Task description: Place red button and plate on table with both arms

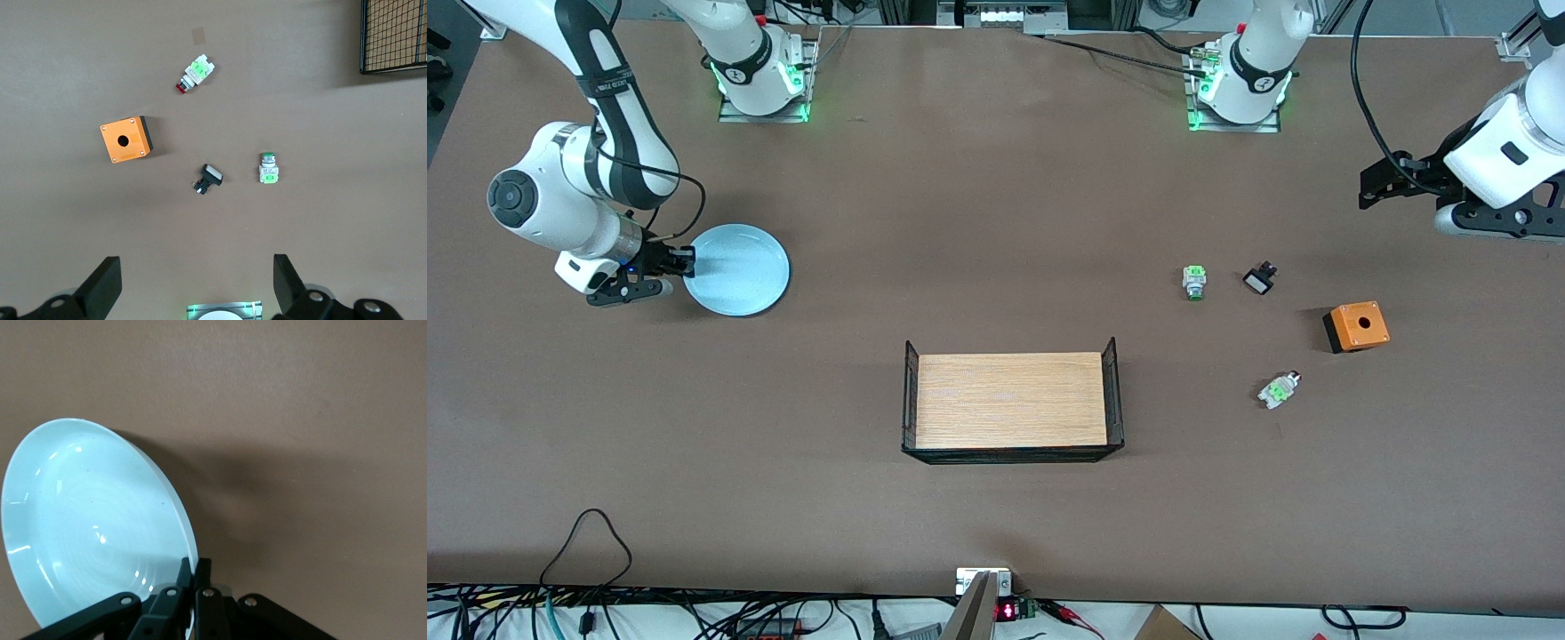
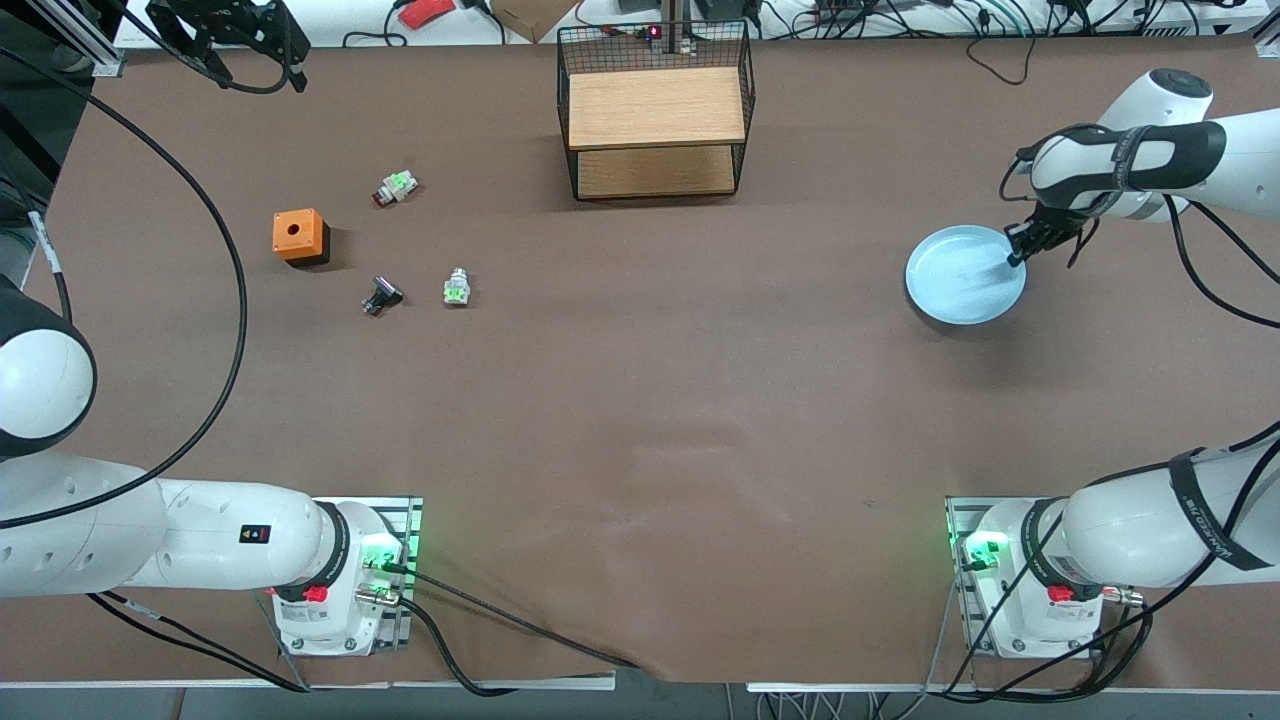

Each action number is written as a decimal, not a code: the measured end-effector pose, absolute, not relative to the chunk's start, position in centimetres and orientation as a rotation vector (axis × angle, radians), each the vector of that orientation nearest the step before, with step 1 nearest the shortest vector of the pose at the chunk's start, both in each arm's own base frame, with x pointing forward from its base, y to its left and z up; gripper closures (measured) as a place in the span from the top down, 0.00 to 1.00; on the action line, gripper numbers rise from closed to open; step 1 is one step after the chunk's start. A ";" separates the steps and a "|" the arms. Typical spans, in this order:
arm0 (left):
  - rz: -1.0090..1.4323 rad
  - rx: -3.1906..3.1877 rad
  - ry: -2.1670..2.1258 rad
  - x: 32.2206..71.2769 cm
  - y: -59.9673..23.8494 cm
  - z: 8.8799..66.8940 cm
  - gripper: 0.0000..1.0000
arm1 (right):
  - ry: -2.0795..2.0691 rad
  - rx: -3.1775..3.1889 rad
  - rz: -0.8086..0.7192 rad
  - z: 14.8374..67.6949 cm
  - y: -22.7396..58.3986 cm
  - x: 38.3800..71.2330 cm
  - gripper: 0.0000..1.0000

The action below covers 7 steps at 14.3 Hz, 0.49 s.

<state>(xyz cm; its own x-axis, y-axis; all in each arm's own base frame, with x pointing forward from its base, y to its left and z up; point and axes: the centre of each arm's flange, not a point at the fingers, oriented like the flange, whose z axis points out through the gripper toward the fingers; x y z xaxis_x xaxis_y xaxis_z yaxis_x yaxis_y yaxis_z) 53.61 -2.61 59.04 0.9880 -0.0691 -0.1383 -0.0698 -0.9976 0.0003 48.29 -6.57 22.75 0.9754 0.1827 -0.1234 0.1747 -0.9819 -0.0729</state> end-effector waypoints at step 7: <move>0.203 -3.128 0.121 53.8 -3.0 59.4 1.00 | -0.261 -3.048 0.261 21.3 -7.3 47.4 0.30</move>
<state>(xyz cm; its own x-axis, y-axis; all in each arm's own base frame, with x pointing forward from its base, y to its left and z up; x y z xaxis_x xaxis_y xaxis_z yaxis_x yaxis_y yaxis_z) 53.78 -3.03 59.44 0.9887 -0.0767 -0.1291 -0.0773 -0.9970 0.0000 47.44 -7.26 21.30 0.9711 0.1747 -0.1627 0.1625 -0.9830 -0.0854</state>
